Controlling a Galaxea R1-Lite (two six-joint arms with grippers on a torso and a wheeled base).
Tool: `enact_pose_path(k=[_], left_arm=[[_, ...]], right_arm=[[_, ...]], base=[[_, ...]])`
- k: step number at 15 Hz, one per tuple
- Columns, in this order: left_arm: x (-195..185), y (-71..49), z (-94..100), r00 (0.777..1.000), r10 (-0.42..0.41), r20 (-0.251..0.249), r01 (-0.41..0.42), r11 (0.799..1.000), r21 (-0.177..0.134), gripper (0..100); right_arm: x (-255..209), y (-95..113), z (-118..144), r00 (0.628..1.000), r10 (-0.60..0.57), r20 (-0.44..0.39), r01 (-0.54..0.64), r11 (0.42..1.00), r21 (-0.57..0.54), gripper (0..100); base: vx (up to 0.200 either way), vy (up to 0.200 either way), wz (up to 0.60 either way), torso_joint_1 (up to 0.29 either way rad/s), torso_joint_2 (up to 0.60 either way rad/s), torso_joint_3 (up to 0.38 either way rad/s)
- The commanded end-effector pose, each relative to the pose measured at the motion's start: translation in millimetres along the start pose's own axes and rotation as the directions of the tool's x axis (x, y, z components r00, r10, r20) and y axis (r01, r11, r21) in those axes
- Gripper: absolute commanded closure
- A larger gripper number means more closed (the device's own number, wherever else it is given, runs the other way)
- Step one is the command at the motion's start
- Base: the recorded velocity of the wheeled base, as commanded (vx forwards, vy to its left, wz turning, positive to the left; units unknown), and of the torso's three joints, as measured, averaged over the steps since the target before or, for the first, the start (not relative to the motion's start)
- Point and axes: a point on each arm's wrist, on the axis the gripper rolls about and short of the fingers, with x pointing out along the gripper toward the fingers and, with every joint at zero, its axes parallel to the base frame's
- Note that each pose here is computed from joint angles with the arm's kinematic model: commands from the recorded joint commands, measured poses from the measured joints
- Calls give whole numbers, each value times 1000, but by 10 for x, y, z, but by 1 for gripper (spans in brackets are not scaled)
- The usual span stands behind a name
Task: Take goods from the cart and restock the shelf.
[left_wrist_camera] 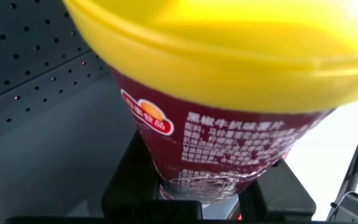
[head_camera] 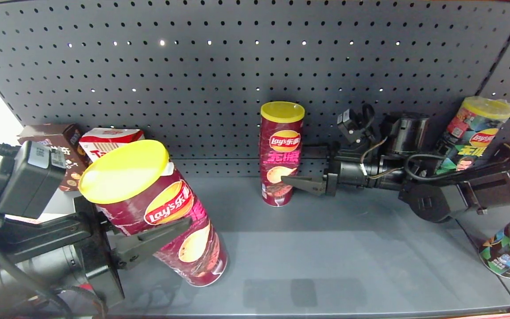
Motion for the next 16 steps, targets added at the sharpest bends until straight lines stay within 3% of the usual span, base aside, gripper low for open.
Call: enact_pose_path(k=[1,13,14,16], left_arm=[[0,0,1,1000,0,1,0,1000,0,100],[20,9,-8,1000,2,-7,-2,1000,-3,100],[21,10,1,1000,3,-4,-3,1000,-1,100],[21,10,1,1000,3,-4,-3,1000,-1,100]], right_arm=[[101,-32,-72,1000,11,-2,-11,1000,5,0],[401,-124,-244,999,40,14,-40,999,-8,0],[422,-128,-261,998,58,26,-58,998,-17,100],[408,-107,-246,998,61,28,-61,998,-12,100]], base=[[0,0,0,0,0,0],[0,0,0,0,0,0],[0,0,0,0,0,0],[0,0,0,0,0,0]])
